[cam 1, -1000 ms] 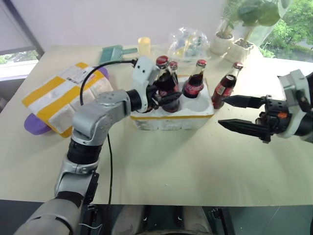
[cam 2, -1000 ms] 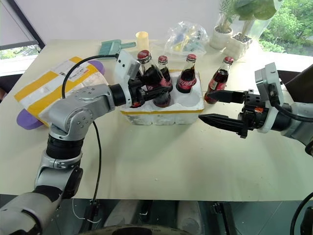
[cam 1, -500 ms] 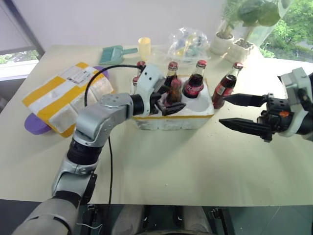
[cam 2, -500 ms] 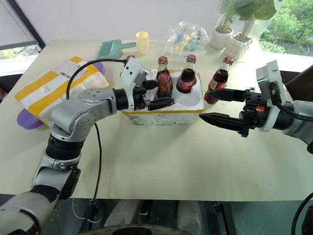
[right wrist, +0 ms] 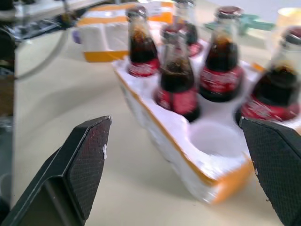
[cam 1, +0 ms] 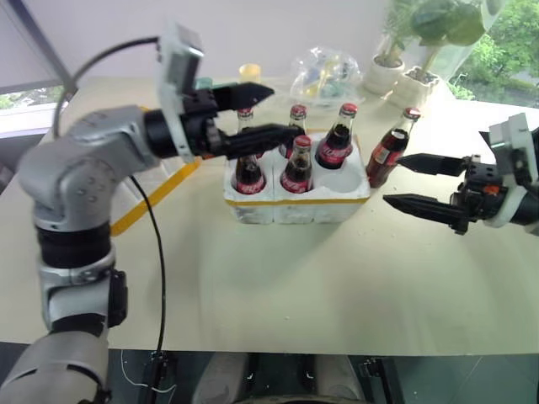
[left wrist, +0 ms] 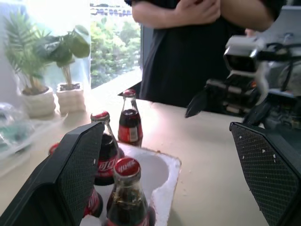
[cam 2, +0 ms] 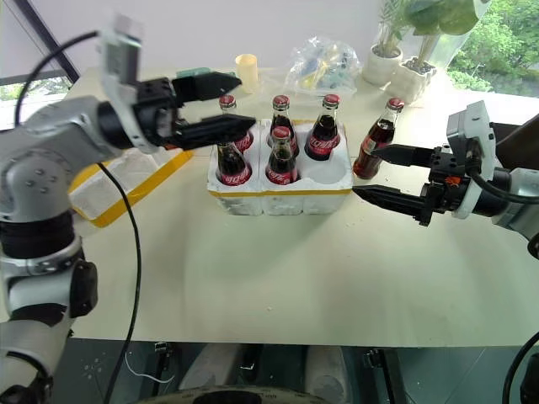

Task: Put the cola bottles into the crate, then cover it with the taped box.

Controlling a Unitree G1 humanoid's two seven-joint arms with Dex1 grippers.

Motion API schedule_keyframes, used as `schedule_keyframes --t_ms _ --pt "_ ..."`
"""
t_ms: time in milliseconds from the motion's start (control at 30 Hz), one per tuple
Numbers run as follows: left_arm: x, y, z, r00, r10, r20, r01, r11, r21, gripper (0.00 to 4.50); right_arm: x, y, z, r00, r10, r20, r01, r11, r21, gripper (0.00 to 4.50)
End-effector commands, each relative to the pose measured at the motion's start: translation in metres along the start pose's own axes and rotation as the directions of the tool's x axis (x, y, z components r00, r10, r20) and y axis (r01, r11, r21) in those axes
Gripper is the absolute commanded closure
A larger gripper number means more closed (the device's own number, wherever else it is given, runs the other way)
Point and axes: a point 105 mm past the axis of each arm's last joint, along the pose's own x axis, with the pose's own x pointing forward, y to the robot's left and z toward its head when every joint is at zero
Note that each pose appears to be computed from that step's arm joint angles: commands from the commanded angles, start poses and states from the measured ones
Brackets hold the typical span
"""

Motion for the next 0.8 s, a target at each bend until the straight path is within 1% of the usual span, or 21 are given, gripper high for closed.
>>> schedule_keyframes --t_ms 33,133,233,300,367,467,533,700,800 --pt "-0.028 0.005 0.023 0.999 0.007 0.033 -0.006 1.000 -0.011 0.04 -0.006 -0.021 0.000 0.993 -0.121 0.002 0.121 0.992 -0.023 0.00" --pt "-0.056 0.002 0.015 0.998 -0.029 -0.064 0.026 0.999 -0.041 0.04 -0.009 -0.036 -0.008 0.980 -0.199 -0.007 0.199 0.980 0.001 0.00" --pt "-0.092 -0.007 -0.013 0.962 -0.059 -0.266 0.046 0.997 -0.056 0.04 -0.010 -0.050 -0.011 0.957 -0.289 0.014 0.289 0.957 0.033 0.00" --pt "-0.107 -0.003 -0.026 0.938 -0.024 -0.345 0.000 0.997 -0.072 0.04 -0.007 -0.058 -0.015 0.943 -0.331 0.023 0.329 0.943 0.049 0.00" --pt "-0.116 0.001 -0.032 0.929 0.012 -0.370 -0.035 0.998 -0.054 0.04 -0.004 -0.064 -0.021 0.932 -0.362 0.031 0.359 0.930 0.085 0.00" --pt "-0.121 0.005 -0.034 0.930 0.060 -0.362 -0.074 0.997 -0.026 0.04 0.006 -0.073 -0.035 0.915 -0.401 0.038 0.392 0.909 0.144 0.00" --pt "-0.121 0.004 -0.034 0.930 0.063 -0.361 -0.075 0.997 -0.019 0.04 0.012 -0.077 -0.042 0.910 -0.413 0.034 0.404 0.902 0.151 0.00" --pt "-0.119 0.000 -0.033 0.935 0.072 -0.346 -0.082 0.996 -0.016 0.04 0.022 -0.098 -0.053 0.881 -0.472 0.037 0.452 0.862 0.229 0.00" --pt "-0.120 -0.002 -0.033 0.936 0.080 -0.342 -0.091 0.996 -0.017 0.04 0.028 -0.105 -0.060 0.877 -0.480 0.031 0.460 0.855 0.239 0.00"
